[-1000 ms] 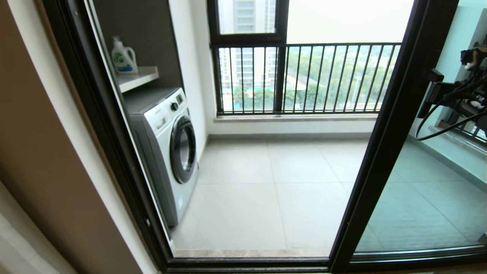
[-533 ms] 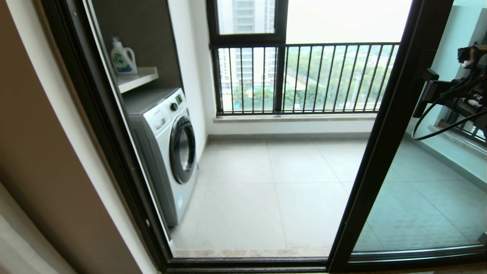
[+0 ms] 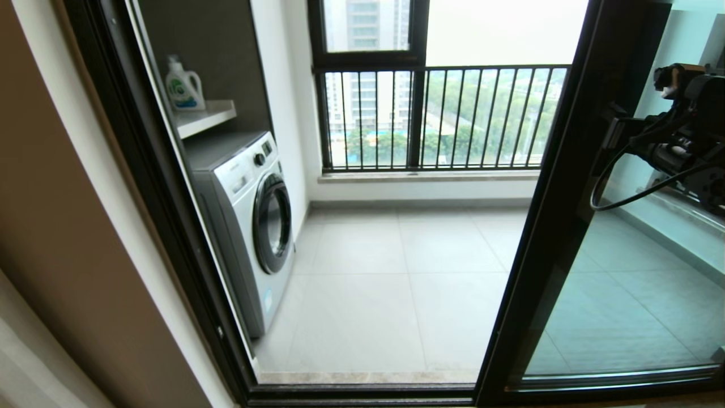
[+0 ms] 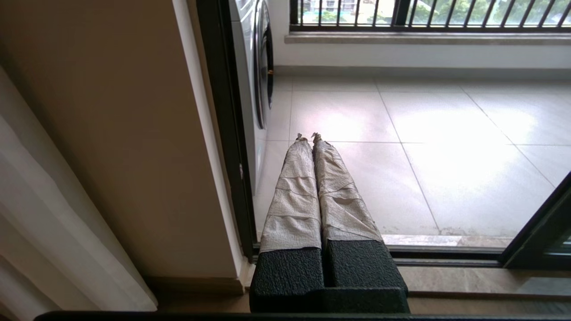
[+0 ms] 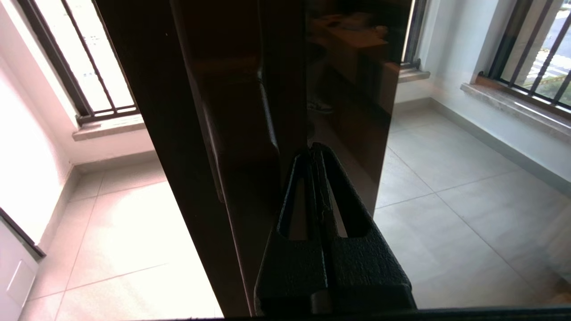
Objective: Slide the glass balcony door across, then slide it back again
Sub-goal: Close the slid door
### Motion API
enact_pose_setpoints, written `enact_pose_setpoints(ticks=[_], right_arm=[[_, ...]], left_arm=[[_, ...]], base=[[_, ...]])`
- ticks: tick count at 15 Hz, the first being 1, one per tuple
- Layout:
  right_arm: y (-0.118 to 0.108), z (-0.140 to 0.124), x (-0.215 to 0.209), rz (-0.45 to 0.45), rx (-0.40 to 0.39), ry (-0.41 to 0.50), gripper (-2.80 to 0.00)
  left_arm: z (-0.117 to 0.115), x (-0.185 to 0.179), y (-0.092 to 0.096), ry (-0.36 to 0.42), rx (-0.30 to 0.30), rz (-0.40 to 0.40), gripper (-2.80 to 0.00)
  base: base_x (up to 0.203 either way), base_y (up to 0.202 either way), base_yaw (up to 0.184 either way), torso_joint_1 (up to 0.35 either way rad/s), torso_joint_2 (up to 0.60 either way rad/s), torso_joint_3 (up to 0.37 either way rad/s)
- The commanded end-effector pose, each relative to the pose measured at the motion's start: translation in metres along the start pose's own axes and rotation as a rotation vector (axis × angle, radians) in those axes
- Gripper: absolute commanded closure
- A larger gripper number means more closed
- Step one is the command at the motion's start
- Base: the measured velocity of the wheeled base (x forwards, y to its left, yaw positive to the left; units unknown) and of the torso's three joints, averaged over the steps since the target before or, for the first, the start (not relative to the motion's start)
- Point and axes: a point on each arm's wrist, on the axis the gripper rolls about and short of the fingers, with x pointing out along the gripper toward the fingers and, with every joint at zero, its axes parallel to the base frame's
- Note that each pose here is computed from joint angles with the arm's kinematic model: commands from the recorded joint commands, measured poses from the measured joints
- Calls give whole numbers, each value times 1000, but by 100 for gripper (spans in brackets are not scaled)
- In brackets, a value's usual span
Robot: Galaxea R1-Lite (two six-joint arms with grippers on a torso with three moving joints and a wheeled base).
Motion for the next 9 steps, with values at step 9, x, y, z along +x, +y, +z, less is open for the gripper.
enact_pose_setpoints(ticks=[9], right_arm=[[52, -5, -11, 65, 5, 16, 0]], left_arm=[[0, 0, 0, 2, 0, 0, 0]], base=[[0, 0, 0, 0, 0, 0]])
